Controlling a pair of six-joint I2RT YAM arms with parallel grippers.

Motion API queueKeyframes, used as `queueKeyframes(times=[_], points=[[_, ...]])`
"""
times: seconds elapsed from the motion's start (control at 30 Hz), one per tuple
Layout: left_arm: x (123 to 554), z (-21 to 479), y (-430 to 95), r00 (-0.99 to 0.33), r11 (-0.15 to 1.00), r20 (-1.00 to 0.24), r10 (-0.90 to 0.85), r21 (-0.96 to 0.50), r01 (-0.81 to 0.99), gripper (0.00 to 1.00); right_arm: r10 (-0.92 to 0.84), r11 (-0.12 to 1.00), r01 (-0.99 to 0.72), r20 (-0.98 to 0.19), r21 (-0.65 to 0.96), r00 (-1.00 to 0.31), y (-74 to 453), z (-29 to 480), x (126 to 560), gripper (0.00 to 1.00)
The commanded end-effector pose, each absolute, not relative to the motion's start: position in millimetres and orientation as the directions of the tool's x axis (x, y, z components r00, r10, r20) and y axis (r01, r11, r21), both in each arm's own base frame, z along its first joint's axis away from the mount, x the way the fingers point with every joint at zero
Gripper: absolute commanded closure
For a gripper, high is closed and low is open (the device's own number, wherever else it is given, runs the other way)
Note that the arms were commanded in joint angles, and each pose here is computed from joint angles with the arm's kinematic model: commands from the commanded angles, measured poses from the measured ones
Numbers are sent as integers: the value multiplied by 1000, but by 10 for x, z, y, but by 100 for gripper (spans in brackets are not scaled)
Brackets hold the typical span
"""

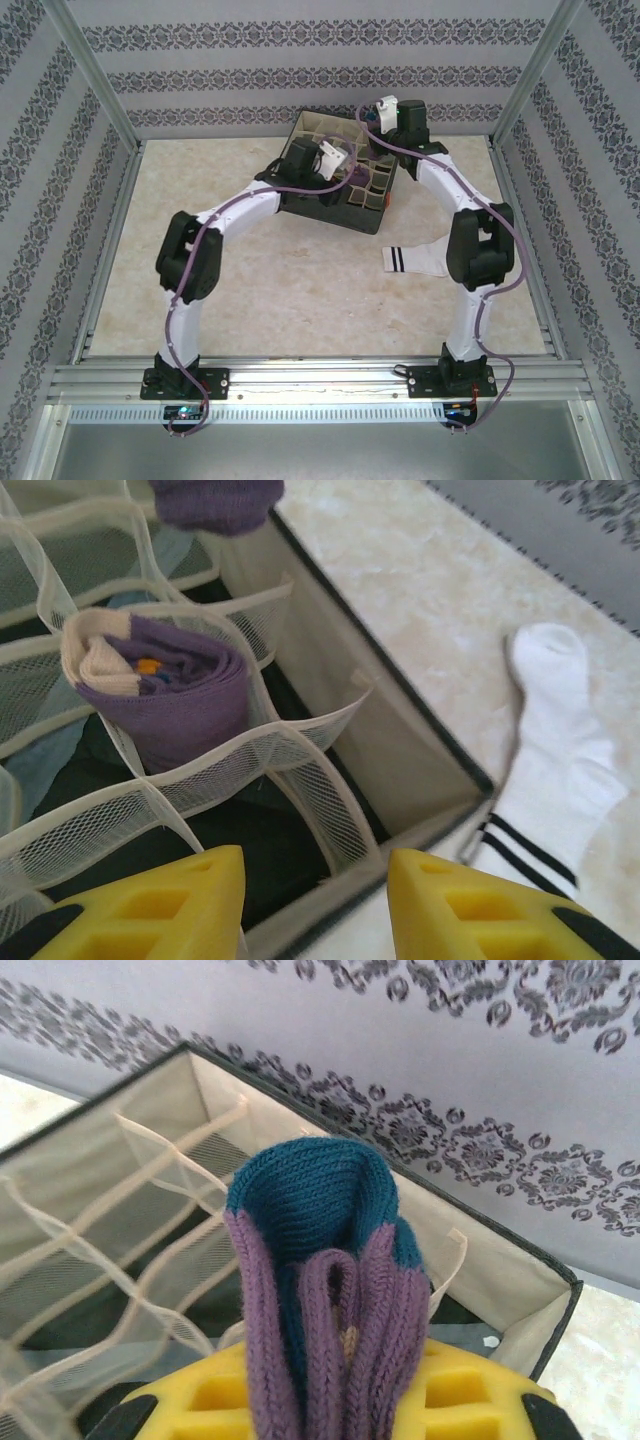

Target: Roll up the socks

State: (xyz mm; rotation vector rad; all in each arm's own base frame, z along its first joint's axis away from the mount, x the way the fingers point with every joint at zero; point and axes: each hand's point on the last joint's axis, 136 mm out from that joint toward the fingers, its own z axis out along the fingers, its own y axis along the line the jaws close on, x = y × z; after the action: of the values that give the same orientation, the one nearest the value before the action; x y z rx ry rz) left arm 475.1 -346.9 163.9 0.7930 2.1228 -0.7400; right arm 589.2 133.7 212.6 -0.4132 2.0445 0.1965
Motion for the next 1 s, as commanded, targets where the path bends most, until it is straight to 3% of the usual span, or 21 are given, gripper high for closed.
queueKeyframes(times=[0.0,0.27,0.47,0.67,0.73,0.97], points=[[4820,1409,-3393,-598,676,-727,338,-254,691,59,-286,917,-379,-867,-124,-409,1170,2128,6065,100],[4943,1120,-3387,-642,712,-687,341,-256,653,61,-313,898,-429,-824,-96,-472,1089,1537,6172,100],[4940,1061,-3354,-661,721,-673,333,-270,638,61,-454,851,-487,-739,-195,-498,1105,1043,6166,100],[4948,1043,-3256,-681,737,-658,321,-279,616,61,-481,839,-508,-699,-193,-529,1099,789,6117,96],[4967,1055,-3221,-686,744,-659,310,-281,607,61,-482,839,-510,-691,-189,-538,1095,733,6101,91],[4997,1080,-3186,-690,751,-661,295,-286,596,61,-424,875,-455,-720,-168,-549,1055,934,6096,49]])
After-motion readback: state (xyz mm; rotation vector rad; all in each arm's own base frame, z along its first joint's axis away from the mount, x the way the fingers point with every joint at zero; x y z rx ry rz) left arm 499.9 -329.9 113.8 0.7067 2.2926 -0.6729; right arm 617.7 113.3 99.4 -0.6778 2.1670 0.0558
